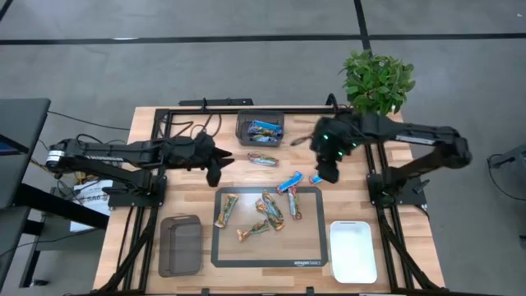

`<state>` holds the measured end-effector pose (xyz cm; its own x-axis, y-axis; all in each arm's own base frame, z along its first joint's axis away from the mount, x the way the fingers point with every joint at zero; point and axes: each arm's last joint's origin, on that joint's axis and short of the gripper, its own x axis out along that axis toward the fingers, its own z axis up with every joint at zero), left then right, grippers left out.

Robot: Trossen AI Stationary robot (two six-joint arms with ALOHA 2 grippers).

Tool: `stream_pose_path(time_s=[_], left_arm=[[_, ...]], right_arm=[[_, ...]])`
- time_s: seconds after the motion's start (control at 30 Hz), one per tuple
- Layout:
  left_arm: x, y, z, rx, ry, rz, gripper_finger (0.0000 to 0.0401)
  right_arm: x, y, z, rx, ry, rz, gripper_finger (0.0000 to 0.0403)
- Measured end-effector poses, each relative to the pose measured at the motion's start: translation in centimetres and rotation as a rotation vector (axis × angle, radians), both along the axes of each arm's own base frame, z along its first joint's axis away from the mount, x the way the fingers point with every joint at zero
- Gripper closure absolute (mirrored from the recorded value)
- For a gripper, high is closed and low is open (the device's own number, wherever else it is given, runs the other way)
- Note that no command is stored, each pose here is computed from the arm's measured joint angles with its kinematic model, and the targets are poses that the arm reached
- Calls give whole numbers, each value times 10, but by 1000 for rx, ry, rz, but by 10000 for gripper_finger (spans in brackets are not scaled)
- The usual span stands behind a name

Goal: Pick and place Granola Bars by type
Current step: Put the top right red snack bar into the white bin

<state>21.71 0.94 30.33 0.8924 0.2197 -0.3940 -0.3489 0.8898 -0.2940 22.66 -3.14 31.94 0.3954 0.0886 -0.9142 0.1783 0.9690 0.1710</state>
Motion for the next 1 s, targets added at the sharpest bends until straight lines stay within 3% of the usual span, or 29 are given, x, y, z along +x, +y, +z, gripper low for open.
stream_pose_path(time_s=[0.13,0.33,0.63,0.8,1.0], left_arm=[[18,0,-9,-7,-2,-21,286],[42,-2,-23,-62,16,-35,285],[70,-1,-23,-52,66,-40,285],[72,-1,-26,-53,86,-38,285],[72,-9,-26,-36,98,-235,285]], right_arm=[[-22,10,-30,-15,82,25,240],[-35,14,-75,-146,199,78,230],[-27,8,-123,-232,214,240,226],[-14,2,-142,-266,263,354,226],[4,-8,-173,-307,338,416,226]])
